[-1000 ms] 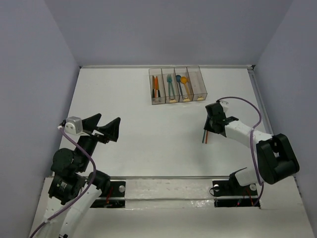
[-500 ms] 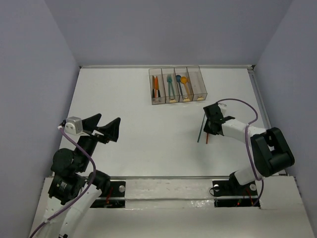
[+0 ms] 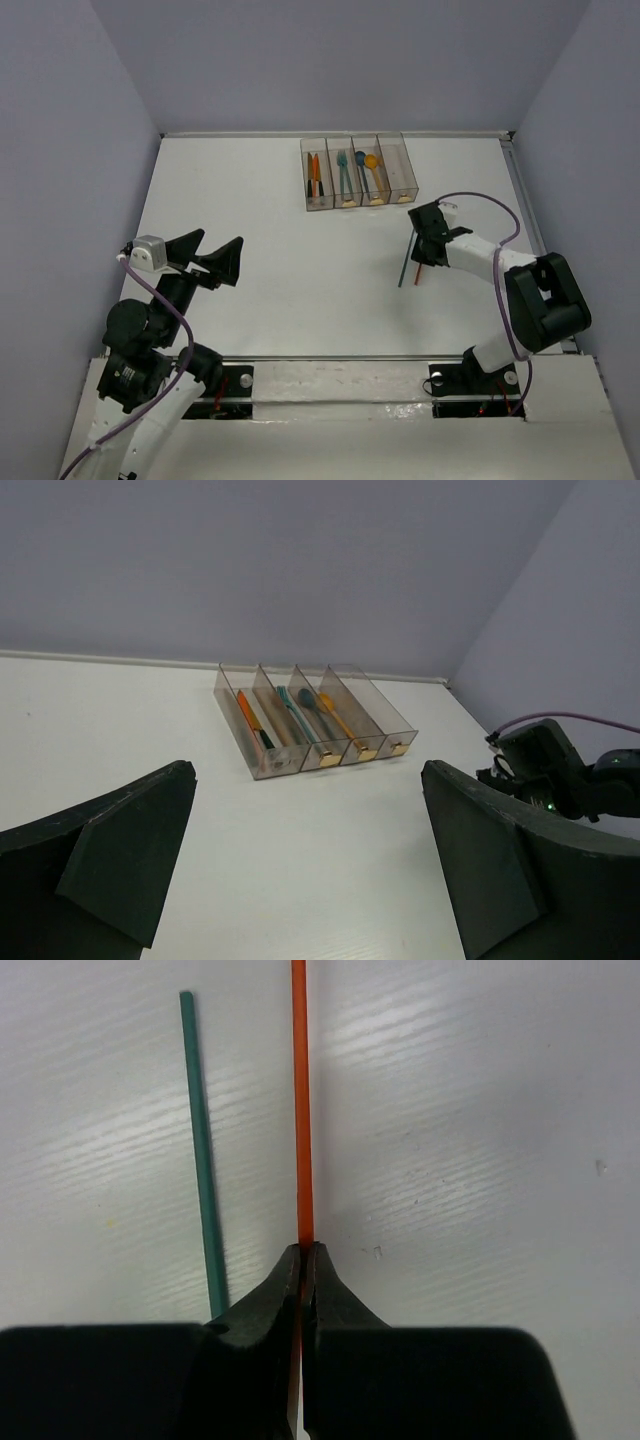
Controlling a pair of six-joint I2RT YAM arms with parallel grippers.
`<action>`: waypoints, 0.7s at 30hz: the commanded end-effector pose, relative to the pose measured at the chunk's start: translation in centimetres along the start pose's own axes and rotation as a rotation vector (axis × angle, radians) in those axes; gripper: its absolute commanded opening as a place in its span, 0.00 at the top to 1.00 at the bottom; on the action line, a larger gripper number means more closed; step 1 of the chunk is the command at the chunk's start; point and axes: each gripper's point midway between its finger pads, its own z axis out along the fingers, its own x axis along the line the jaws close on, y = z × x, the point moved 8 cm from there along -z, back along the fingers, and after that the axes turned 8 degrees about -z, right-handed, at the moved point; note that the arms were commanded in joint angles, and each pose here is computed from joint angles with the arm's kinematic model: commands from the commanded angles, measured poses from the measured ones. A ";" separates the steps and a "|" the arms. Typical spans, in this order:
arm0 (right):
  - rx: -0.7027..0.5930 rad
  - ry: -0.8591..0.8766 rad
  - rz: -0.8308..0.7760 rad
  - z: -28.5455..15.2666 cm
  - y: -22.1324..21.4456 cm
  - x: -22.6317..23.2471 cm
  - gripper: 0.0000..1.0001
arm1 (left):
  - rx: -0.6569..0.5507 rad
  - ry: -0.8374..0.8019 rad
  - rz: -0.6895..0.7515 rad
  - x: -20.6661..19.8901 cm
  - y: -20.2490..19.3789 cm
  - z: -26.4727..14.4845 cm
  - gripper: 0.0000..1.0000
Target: Sort the eating utensils into containers
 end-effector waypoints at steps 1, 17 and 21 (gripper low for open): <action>-0.155 -0.054 -0.012 -2.5 5.0 -0.2 1.00 | -0.065 -0.033 0.001 -0.9 1.9 -0.4 0.01; -0.423 0.191 -0.344 1.8 21.4 8.2 1.00 | -0.025 -0.006 0.011 -0.6 1.2 0.6 0.01; -0.455 0.237 -0.343 2.7 24.7 9.3 1.00 | -0.015 -0.006 0.013 -0.6 1.0 0.8 0.01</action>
